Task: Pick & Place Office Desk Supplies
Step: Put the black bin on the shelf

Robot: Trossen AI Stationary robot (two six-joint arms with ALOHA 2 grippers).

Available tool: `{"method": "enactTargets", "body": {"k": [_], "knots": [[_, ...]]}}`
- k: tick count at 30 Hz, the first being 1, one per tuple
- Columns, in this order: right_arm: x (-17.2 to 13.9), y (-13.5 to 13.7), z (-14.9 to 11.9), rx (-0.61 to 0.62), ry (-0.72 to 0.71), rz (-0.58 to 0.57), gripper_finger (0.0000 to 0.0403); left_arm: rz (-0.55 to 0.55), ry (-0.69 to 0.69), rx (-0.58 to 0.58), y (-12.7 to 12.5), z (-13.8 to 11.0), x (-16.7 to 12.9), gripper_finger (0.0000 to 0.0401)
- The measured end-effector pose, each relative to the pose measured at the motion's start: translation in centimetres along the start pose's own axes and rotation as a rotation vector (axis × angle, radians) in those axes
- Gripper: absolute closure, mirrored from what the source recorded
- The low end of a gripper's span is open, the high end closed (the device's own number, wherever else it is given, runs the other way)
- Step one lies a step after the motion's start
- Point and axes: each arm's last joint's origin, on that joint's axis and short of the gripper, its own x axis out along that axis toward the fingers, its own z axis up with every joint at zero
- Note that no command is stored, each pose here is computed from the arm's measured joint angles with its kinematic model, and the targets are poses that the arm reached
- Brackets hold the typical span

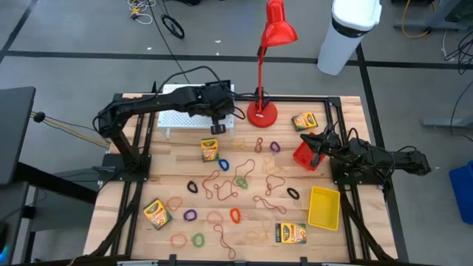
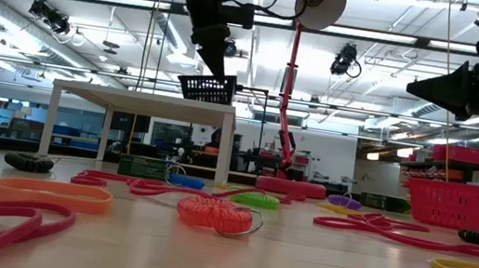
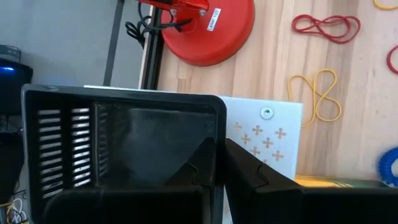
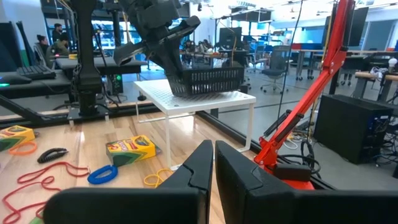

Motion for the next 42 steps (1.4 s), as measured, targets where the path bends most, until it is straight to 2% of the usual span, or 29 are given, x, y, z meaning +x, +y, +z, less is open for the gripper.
{"method": "enactTargets", "body": {"k": [17, 29, 42], "knots": [[0.00, 0.00, 0.00, 0.000, 0.000, 0.001, 0.0375, -0.031, -0.006, 0.022, -0.20, 0.02, 0.07, 0.0379], [0.00, 0.00, 0.00, 0.000, 0.000, 0.000, 0.0375, -0.022, -0.008, 0.016, -0.20, 0.05, 0.09, 0.0344], [0.00, 0.00, 0.01, 0.000, 0.000, 0.001, 0.0375, 0.001, -0.009, 0.061, -0.91, 0.33, -0.19, 0.0350]]}}
